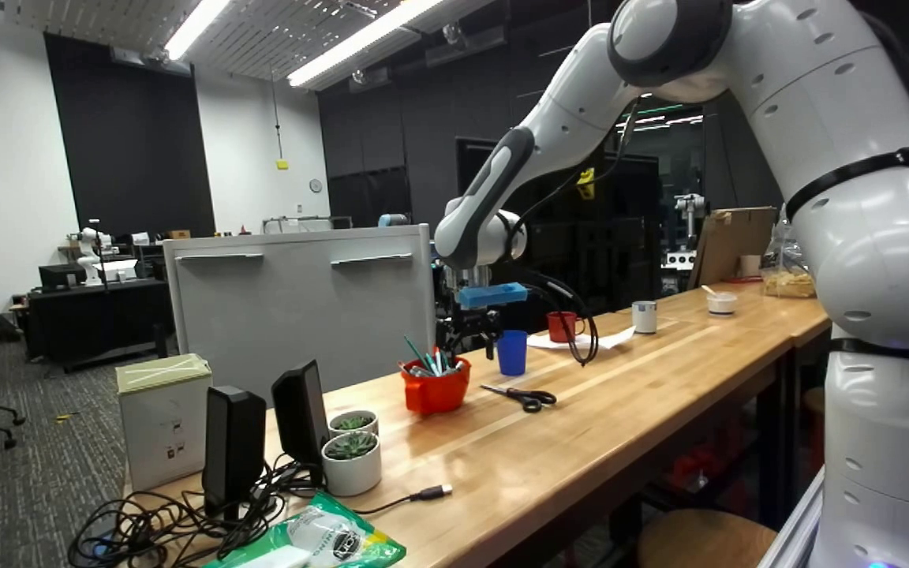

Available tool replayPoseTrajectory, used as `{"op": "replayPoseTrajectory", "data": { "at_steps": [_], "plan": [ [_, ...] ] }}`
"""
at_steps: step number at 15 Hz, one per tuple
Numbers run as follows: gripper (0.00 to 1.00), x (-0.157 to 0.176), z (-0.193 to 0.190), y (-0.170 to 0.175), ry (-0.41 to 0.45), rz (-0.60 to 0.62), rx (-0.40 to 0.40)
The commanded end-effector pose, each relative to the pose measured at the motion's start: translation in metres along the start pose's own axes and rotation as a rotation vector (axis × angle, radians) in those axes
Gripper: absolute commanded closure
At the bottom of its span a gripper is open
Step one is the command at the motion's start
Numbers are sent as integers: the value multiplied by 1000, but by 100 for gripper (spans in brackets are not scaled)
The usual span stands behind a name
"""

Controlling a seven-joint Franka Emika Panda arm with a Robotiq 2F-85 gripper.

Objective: Move the red cup forward

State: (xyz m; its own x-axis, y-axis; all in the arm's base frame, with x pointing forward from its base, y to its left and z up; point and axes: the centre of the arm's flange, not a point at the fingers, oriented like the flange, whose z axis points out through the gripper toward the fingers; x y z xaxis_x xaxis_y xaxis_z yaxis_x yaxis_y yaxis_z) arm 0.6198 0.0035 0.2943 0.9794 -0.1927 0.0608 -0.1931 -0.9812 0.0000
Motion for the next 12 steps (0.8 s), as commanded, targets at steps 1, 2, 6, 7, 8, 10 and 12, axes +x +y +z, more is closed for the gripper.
{"op": "replayPoseTrajectory", "data": {
  "at_steps": [1, 2, 6, 7, 8, 10, 12],
  "plan": [
    [0, 20, 5, -5, 3, 12, -10],
    [0, 22, 8, -5, -1, 15, -10],
    [27, 27, 19, -5, -12, 18, -12],
    [32, 28, 19, -5, -12, 19, -12],
    [39, 29, 19, -5, -11, 20, -12],
    [56, 28, 20, -4, -16, 23, -10],
    [73, 28, 19, -3, -18, 25, -9]
  ]
}}
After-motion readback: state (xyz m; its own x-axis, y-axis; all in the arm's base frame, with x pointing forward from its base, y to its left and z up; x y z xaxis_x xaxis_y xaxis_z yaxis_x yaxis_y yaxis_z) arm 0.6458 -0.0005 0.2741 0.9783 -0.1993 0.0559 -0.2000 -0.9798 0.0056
